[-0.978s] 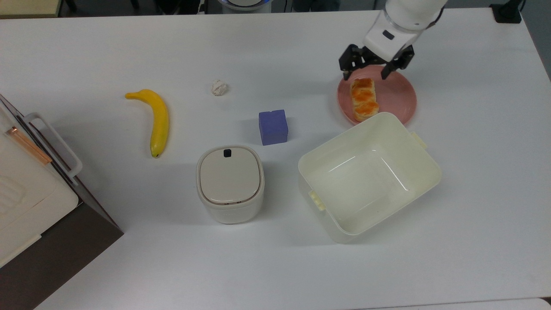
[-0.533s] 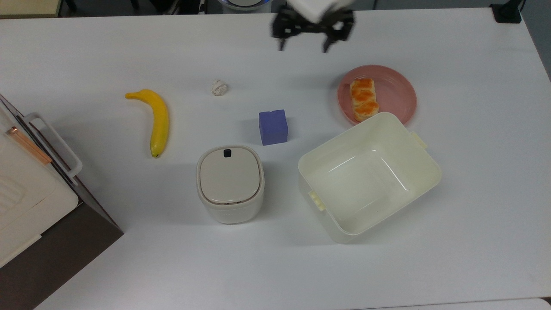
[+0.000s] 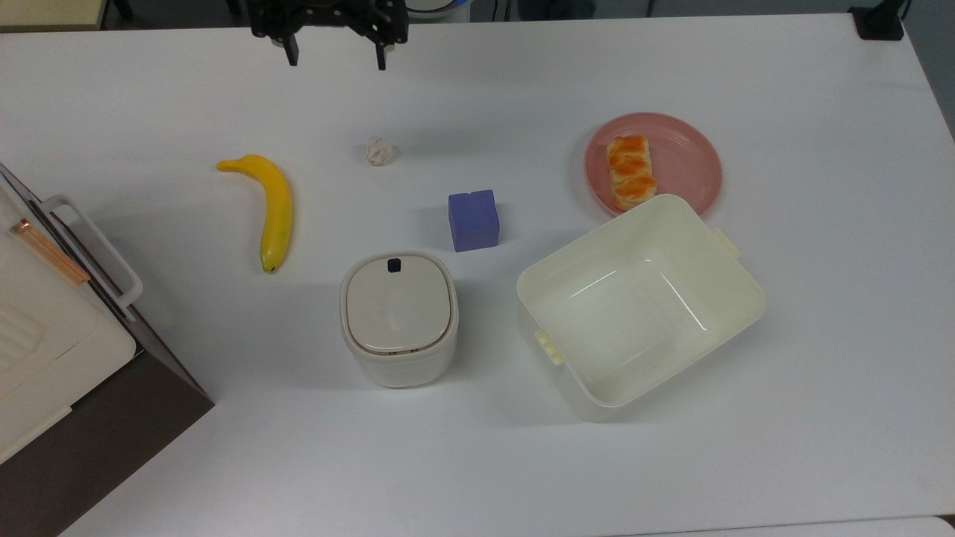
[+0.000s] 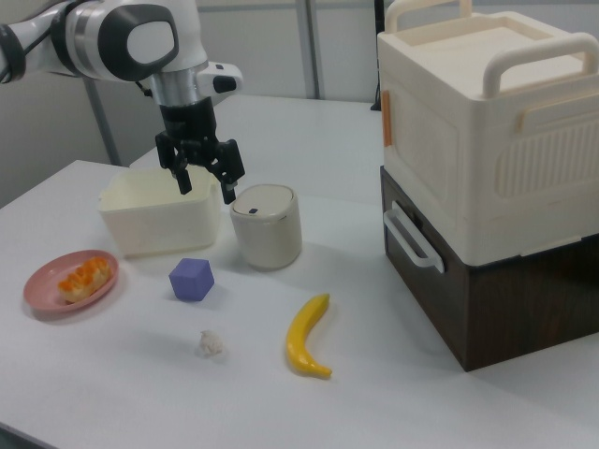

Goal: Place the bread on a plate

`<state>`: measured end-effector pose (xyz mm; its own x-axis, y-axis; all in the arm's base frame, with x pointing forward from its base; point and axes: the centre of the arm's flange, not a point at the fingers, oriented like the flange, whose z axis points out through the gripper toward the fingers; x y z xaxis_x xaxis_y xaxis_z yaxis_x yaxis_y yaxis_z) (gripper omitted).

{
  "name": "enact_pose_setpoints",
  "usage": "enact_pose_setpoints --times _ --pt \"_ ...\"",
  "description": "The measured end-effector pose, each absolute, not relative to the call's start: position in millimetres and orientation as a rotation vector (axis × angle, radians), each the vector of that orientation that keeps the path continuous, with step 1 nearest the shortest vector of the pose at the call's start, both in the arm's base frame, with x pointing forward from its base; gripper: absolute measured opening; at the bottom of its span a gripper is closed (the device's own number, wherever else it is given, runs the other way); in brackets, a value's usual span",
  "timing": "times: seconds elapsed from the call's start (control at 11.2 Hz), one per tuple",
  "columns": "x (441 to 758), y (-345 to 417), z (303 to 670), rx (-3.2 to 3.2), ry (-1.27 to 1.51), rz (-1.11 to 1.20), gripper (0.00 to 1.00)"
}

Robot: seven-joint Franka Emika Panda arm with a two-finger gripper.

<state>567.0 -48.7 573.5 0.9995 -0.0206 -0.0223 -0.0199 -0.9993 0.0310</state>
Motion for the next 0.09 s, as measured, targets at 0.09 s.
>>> enact_pose_setpoints --times 0.09 --pt "567.0 -52.5 576.3 3.125 -0.048 -0.026 1.0"
